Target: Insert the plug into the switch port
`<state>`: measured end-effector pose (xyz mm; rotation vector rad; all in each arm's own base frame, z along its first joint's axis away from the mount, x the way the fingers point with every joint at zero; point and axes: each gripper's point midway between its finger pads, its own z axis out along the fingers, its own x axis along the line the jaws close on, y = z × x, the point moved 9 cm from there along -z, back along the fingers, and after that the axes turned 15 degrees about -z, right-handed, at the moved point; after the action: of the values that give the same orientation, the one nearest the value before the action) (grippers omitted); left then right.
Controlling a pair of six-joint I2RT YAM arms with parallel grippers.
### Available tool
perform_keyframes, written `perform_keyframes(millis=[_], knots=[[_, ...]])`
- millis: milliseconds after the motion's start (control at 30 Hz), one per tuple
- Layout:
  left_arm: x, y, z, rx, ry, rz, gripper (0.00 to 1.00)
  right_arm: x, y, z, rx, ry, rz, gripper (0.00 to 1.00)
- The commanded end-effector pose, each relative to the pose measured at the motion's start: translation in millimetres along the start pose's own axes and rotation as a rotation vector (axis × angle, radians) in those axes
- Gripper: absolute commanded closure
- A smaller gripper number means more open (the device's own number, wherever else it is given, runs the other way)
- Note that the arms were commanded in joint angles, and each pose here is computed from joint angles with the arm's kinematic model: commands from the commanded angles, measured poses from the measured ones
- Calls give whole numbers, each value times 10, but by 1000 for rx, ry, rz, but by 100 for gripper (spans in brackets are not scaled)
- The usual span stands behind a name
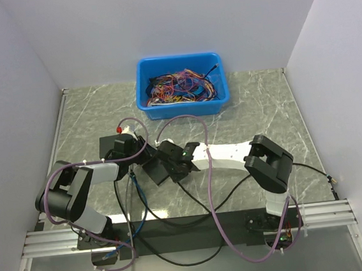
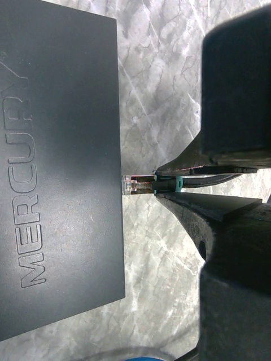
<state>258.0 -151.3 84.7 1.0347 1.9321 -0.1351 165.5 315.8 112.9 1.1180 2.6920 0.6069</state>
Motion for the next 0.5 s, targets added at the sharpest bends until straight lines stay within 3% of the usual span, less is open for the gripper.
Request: perform_keyframes(millis=[0,467], knots=[[-54,10,0,9,-43,21,63,64,180,-13,-61,14,-4,100],[-29,-16,62,39,-46,16,63,28,84,138,-28,13,7,100]])
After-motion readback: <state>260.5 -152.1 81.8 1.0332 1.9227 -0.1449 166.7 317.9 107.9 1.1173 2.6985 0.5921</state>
